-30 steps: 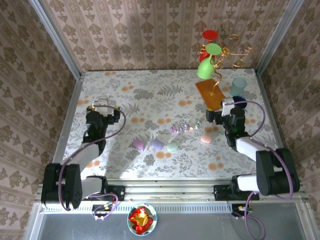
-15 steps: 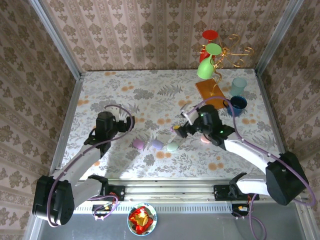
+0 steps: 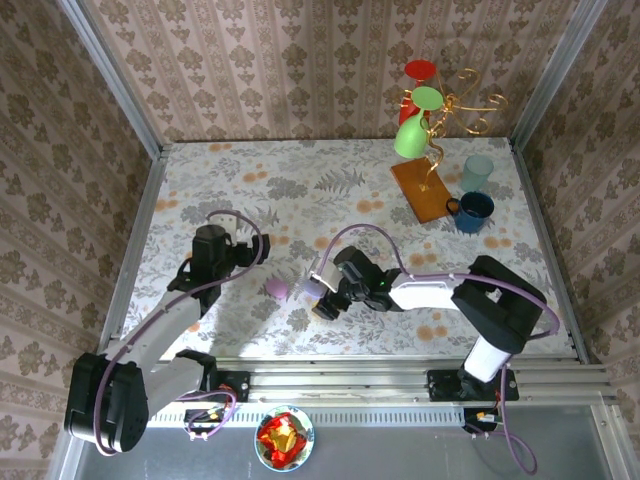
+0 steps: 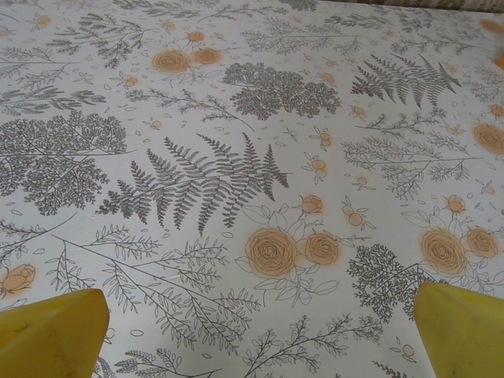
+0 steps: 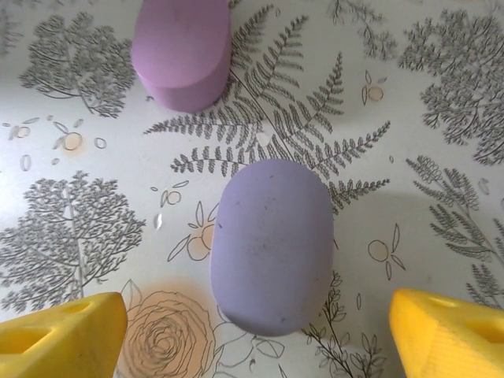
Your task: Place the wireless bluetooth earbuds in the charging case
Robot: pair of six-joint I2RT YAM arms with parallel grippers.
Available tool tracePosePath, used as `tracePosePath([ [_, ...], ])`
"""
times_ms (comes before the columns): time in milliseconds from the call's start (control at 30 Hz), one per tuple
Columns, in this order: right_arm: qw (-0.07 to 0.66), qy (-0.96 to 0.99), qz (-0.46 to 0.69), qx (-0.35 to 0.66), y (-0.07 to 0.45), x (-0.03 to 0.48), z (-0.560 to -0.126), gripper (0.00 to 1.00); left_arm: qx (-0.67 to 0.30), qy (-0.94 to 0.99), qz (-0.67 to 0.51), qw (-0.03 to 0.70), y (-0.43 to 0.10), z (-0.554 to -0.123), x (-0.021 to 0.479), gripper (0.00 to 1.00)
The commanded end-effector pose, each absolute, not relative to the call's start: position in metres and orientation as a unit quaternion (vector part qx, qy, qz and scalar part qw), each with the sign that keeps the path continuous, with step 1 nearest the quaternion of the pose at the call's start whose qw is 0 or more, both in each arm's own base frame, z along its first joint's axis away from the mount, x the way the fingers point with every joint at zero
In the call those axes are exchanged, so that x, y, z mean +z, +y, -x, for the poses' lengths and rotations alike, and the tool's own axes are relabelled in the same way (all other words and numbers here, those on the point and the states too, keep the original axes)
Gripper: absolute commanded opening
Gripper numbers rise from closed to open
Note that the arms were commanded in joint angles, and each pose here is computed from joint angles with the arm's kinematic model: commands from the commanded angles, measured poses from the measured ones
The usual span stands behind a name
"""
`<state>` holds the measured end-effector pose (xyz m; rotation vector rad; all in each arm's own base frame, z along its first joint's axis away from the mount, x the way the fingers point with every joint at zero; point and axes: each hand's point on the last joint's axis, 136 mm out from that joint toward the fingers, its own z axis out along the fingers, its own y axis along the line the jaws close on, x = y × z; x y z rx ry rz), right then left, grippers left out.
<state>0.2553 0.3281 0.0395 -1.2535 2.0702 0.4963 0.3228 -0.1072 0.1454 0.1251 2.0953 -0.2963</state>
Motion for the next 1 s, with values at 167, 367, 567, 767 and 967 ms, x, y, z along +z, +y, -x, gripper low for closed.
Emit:
tracePosePath([
  [167,0.335,0.788,0.488,0.168,0.34,0.034,-0.272,0.76,-0.133,0.863,-0.054,0.483,-0.113,-0.322,0.143,1.0],
  [367,0.32,0.788,0.494,0.179,0.344,0.026,-0.269,0.6,-0.134,0.865,-0.053,0.48,-0.113,-0.322,0.141,1.0],
  [567,0.308,0.783,0.505,0.191,0.347,0.026,-0.263,0.44,-0.133,0.865,-0.053,0.481,-0.113,-0.322,0.142,1.0],
  [767,0.315,0.773,0.515,0.195,0.347,0.042,-0.261,0.35,-0.137,0.862,-0.054,0.485,-0.114,-0.323,0.146,1.0],
  [967,0.328,0.761,0.511,0.227,0.341,0.08,-0.262,0.31,-0.173,0.841,-0.069,0.509,-0.121,-0.325,0.178,1.0],
])
